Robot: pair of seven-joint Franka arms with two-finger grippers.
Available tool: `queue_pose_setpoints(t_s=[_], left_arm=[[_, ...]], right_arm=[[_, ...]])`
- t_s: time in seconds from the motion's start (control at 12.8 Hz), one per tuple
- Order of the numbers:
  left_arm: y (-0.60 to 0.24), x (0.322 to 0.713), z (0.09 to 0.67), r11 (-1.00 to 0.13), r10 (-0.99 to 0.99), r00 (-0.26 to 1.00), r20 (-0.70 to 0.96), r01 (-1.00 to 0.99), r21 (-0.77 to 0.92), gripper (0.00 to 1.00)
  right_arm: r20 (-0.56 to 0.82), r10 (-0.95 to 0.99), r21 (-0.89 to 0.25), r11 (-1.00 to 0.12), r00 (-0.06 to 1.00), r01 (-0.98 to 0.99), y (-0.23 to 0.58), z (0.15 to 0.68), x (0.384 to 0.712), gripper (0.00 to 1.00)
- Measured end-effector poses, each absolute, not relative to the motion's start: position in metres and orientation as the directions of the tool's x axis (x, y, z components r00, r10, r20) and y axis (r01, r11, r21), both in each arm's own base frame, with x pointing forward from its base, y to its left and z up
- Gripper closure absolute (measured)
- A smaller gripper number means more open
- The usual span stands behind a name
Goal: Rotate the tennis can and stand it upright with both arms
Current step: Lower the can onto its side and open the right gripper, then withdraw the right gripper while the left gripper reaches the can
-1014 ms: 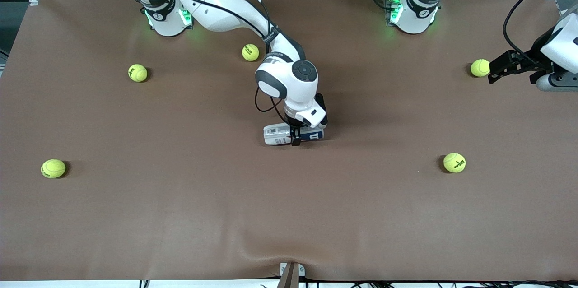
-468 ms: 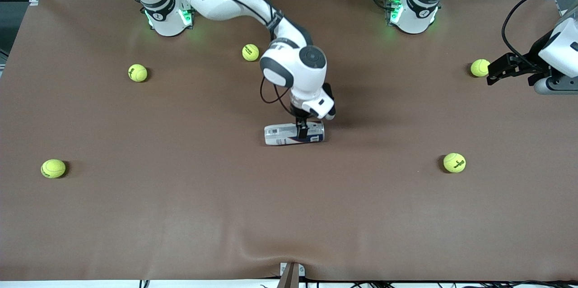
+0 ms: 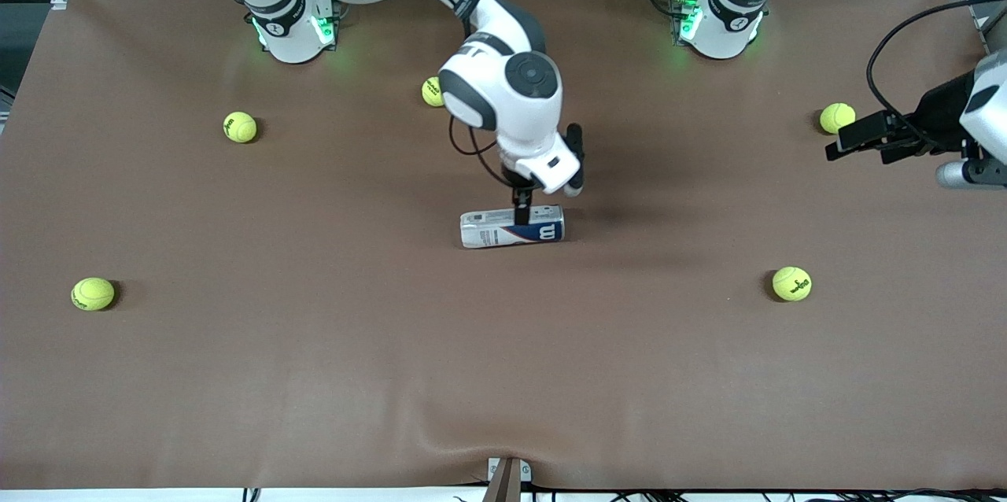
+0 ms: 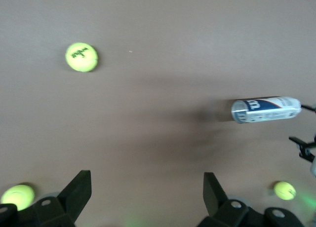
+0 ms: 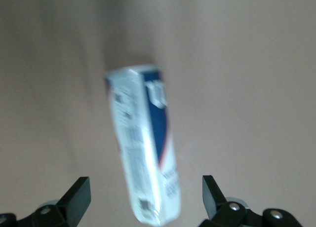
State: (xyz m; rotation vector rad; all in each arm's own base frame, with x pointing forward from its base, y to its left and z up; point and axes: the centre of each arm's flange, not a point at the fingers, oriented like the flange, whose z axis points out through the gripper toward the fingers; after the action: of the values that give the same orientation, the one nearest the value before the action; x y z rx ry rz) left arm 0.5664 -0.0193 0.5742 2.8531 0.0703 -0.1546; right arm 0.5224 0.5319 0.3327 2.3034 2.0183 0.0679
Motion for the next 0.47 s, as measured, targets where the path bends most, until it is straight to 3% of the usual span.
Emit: queue_pose_setpoints(t_s=[0.23,0.47], left_arm=[[-0.034,0.575,0.557,-0.931,0.021,0.989,-0.15,0.074,0.359,0.0],[-0.052,0.585,0.532,-0.892,0.004,0.98,-0.201,0.094,0.442,0.0]], right_arm=[[-0.03,0.94,0.079,-0.336,0.339,0.938,0.451,0.348,0.588,0.0],[-0.075,0.852,0.067,-0.514,0.519,0.855,0.367,0.384,0.627,0.0]])
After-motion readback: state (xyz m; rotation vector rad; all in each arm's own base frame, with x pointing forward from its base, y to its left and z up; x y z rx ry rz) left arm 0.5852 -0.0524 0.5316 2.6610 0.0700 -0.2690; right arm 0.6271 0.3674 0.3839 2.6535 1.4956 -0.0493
